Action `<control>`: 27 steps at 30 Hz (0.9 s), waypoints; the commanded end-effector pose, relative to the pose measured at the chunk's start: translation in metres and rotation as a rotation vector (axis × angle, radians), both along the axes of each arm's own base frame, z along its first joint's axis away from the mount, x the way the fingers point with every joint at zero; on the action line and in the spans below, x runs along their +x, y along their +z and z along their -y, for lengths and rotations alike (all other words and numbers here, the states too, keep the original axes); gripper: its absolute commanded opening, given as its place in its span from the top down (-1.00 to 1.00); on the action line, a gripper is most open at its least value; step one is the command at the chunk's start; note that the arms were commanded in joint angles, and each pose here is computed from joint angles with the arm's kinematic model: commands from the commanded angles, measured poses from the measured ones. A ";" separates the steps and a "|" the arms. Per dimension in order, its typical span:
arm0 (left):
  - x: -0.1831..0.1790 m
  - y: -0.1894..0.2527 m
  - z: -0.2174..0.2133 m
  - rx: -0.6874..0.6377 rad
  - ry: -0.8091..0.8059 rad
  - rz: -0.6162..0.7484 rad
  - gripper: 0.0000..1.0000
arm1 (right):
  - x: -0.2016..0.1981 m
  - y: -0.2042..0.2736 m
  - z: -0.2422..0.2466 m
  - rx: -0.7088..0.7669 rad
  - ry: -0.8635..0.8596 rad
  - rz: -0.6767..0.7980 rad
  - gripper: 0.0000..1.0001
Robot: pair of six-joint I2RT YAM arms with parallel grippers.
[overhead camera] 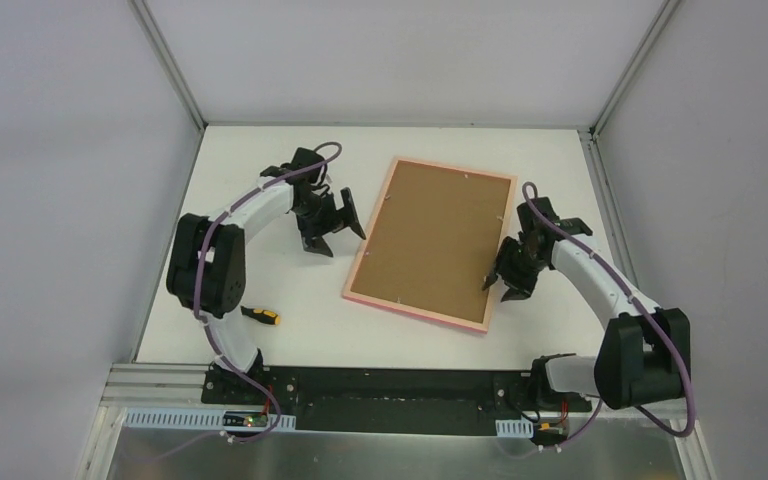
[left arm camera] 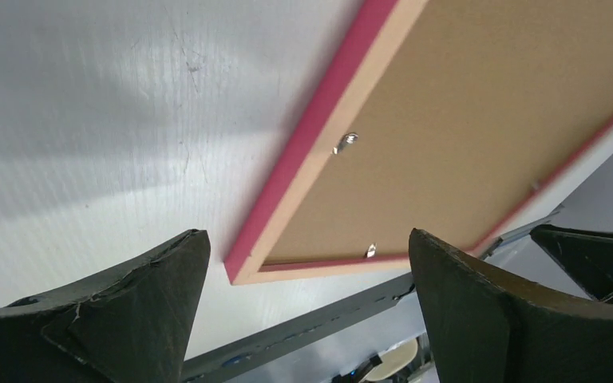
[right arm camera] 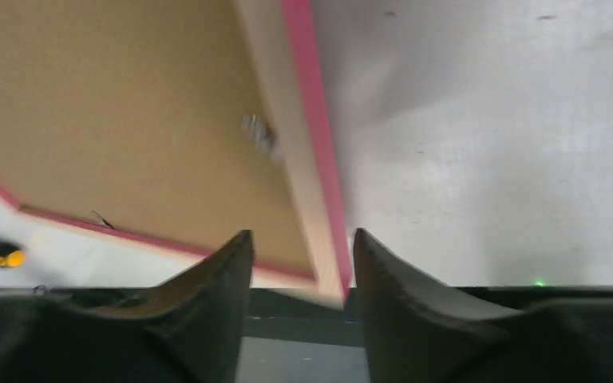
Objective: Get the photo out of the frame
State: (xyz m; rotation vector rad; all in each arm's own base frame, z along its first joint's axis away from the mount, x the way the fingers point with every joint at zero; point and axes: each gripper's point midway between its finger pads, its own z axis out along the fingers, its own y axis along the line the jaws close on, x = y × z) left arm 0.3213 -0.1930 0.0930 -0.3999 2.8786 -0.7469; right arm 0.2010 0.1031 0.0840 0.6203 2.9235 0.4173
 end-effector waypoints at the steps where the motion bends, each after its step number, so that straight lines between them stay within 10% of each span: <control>1: -0.006 -0.012 0.009 -0.044 -0.082 -0.032 -0.98 | -0.019 -0.010 0.046 -0.231 -0.101 -0.133 -0.19; 6: -0.012 -0.023 0.015 -0.051 -0.100 -0.037 -0.98 | -0.016 0.006 0.060 -0.285 -0.117 -0.102 -0.59; 15: -0.070 -0.062 0.081 -0.080 -0.200 -0.155 -0.98 | -0.012 0.067 0.037 -0.116 -0.099 0.110 -0.66; 27: -0.130 -0.029 0.273 -0.440 -0.367 -0.145 -0.98 | -0.033 0.122 0.041 -0.057 -0.209 0.315 -0.66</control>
